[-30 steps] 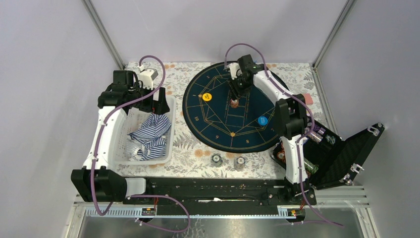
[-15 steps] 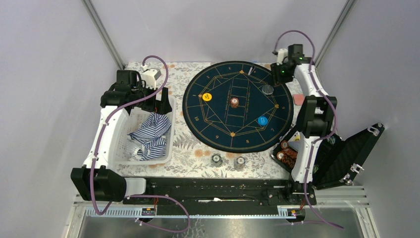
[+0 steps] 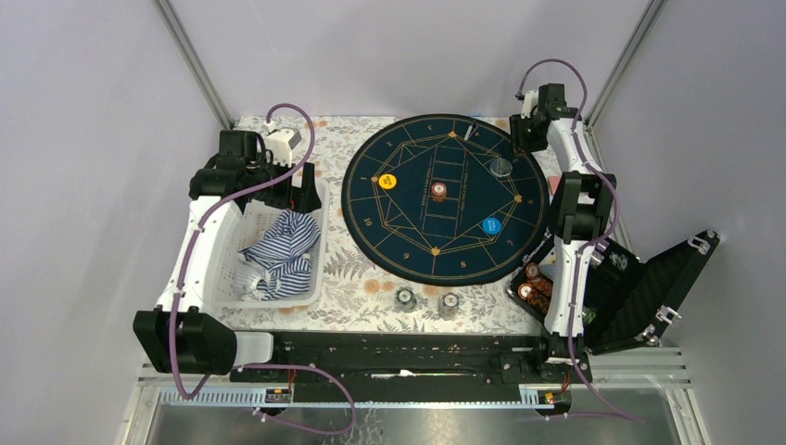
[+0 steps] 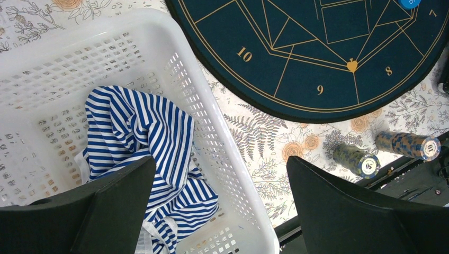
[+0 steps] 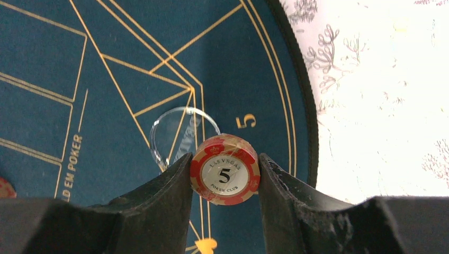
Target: Distribute texas hold em gaming equipment
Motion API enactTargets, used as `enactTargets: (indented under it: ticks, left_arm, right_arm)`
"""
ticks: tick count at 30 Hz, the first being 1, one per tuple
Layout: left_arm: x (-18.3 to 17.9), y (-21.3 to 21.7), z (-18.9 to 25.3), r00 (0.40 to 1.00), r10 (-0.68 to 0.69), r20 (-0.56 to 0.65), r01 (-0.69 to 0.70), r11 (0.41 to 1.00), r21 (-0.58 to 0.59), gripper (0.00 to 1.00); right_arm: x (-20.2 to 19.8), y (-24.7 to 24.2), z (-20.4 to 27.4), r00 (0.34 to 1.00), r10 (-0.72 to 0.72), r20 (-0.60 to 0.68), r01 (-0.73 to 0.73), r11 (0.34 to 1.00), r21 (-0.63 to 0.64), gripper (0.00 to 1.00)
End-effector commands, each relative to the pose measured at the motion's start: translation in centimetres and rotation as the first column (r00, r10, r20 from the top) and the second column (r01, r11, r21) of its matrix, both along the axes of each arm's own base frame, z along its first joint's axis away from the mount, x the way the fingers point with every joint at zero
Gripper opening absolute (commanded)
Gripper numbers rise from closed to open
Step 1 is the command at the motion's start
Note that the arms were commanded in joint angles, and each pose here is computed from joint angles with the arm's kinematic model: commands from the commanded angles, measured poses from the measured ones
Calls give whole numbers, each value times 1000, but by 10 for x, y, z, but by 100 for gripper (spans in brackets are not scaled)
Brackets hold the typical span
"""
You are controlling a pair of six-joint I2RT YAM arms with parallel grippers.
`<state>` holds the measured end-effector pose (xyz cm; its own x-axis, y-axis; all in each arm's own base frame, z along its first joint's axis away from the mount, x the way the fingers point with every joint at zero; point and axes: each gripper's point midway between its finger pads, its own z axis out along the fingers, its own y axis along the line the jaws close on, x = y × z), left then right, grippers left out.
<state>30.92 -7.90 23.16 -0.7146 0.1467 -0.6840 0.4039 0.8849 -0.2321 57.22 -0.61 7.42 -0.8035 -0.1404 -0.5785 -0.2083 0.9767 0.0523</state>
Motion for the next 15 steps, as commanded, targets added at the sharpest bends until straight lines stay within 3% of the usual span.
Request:
enactTargets:
  ticks: [1,15]
  left_arm:
    - [10,0,7,999,9,43,-9,1000,2,99]
    - [10,2,2,999,19,35,-19,1000,7,99]
  right_arm:
    - [33,14,19,994,-15,111,14,1000,10,42]
    - [73,17,-12,978,-38,205,45,999,-29,44]
